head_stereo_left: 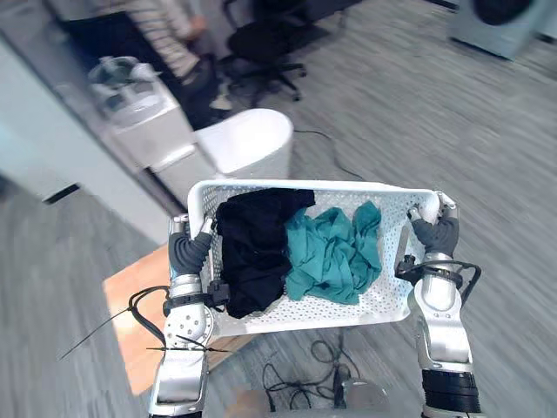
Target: Pick up the laundry basket with both hands and put the clothes into the washing machine.
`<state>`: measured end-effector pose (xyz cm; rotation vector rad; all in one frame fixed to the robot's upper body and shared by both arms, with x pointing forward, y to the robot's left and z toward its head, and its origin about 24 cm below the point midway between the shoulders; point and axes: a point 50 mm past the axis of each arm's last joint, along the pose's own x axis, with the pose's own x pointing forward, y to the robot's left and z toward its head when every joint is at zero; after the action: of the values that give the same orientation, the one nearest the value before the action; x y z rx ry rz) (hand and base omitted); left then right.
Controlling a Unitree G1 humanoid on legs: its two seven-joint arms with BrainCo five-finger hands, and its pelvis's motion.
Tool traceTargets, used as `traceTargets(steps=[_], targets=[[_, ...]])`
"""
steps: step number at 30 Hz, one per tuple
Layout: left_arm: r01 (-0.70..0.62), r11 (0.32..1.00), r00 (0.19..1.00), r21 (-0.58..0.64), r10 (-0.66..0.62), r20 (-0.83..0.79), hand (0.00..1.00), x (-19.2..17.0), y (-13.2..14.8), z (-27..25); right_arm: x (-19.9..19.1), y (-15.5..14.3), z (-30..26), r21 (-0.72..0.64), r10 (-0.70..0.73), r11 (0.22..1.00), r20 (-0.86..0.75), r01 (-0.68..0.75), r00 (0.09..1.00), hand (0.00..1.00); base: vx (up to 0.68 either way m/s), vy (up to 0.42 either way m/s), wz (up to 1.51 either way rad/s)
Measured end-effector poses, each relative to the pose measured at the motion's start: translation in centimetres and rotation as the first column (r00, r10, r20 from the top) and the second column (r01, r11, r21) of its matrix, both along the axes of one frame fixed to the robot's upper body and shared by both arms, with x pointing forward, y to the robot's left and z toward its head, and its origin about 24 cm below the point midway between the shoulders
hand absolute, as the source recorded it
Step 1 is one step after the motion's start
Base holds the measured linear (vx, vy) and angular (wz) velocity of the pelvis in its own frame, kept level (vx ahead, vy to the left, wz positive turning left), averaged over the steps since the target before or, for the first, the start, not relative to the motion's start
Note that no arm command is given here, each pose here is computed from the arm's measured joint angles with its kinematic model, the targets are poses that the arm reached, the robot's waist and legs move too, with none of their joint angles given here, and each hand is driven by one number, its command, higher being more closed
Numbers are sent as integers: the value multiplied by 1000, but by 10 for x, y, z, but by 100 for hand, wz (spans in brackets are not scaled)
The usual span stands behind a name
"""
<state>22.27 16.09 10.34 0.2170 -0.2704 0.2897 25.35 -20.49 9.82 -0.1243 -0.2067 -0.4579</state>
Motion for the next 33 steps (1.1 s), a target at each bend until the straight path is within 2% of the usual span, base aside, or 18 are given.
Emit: traceTargets(steps=[4,8,15,20,24,29,33], targets=[[-3,1000,998,-3,3,-60,100,6,1,-14,-3,1,-12,45,1,999,-41,1,999,100,-224,112,-118],[-48,999,995,7,49,-82,100,6,16,-18,1,17,-24,92,57,995,-83,-49,995,100,-287,30,-147],[-91,996,993,-12,90,-72,100,2,23,-16,25,25,-21,71,112,992,-84,-106,990,100,-94,-202,-130],[-156,987,984,-29,152,-97,100,-7,31,-22,31,40,-18,67,164,985,-76,-159,984,100,182,-247,-165],[-166,985,981,-51,160,-106,100,-9,28,-25,31,36,-17,49,150,988,-76,-146,986,100,232,-60,-86],[-174,983,983,-52,170,-66,100,-13,30,-16,34,40,-11,49,164,986,-46,-162,985,100,271,151,-25],[-204,979,978,-20,203,-46,100,-24,39,-10,32,55,-13,113,194,975,-32,-190,980,100,322,293,-42]])
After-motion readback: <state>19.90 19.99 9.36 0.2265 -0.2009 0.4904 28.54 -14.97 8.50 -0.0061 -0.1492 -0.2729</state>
